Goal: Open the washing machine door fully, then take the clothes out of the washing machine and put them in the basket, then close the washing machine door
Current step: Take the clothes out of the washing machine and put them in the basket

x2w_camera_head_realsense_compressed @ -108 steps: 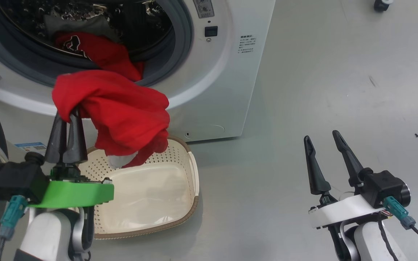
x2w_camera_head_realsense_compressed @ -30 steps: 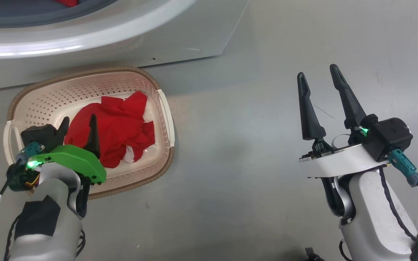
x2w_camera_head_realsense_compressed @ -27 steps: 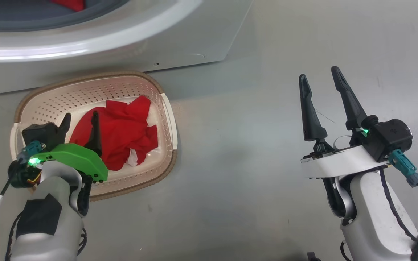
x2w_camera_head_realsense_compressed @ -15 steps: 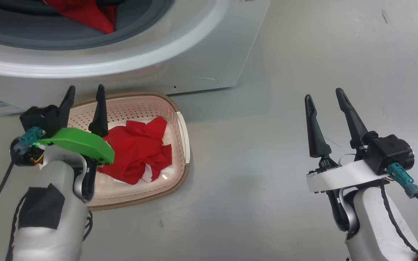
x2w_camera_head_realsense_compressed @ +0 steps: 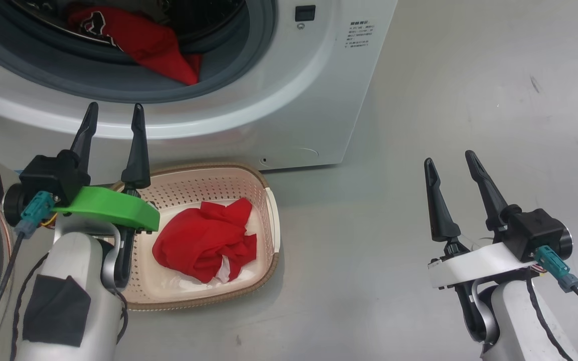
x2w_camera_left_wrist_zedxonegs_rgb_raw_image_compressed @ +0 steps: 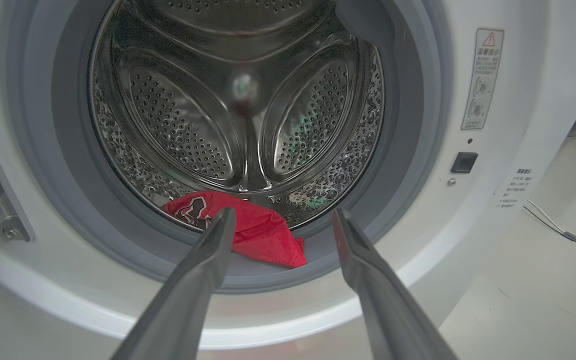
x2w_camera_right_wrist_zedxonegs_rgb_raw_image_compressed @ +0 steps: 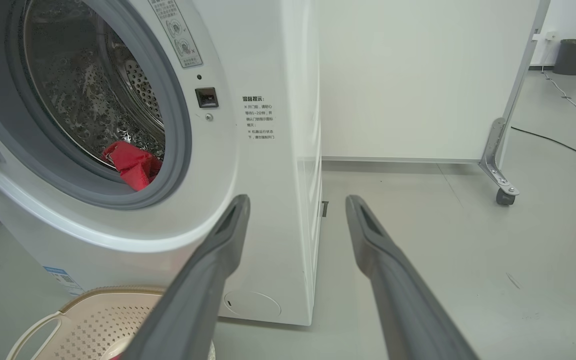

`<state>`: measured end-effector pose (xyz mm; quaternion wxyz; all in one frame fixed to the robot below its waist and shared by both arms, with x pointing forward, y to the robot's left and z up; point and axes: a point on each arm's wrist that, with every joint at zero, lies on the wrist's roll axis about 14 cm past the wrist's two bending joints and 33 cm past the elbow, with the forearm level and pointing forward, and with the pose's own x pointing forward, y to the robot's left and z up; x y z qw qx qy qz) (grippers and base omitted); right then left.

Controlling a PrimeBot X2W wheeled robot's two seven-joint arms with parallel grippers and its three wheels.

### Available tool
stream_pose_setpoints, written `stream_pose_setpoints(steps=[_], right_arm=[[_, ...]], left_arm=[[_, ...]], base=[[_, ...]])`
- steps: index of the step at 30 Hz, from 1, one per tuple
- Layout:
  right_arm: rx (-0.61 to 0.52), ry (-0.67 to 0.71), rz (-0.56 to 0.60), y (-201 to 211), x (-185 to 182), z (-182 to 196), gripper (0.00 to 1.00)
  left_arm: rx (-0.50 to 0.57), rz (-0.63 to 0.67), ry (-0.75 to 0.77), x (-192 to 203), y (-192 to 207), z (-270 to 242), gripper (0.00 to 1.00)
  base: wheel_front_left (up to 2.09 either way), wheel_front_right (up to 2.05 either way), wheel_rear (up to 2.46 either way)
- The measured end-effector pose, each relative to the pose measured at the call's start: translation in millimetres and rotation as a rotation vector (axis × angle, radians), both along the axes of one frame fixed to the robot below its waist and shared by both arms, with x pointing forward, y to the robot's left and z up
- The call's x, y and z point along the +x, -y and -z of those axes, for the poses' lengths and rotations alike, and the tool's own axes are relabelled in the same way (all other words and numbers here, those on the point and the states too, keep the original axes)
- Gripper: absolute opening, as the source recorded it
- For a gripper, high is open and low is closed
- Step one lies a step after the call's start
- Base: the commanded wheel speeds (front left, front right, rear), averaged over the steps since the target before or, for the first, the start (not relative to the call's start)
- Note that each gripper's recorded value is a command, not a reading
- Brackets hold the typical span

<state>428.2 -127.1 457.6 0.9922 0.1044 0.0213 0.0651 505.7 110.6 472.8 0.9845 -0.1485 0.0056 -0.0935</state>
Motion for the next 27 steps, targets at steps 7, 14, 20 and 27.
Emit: stream_pose_setpoints(steps=[7,14,20,27], right_arm=[[0.001,0.032,0.002,0.4,-9.2,-14.4,1.00],[-0.002,0.043,0.021,6.7,-24.1,-21.9,1.00],[-0.002,0.039,0.023,7.0,-38.9,-22.9,1.00],[-0.001,0.044,0.022,6.2,-53.1,-26.4,1.00]], left_arm=[[0.020,-0.021,0.030,-27.4,-8.0,-13.2,1.00],[0.031,-0.032,0.000,-62.3,-11.3,-6.1,1.00],[0.037,-0.050,-0.026,-89.2,-15.7,-0.3,1.00],[0.041,-0.063,-0.051,-117.0,-17.7,5.1,1.00]], base=[[0.00,0.00,0.00],[0.00,0.00,0.00],[0.00,0.00,0.00],[0.00,0.00,0.00]])
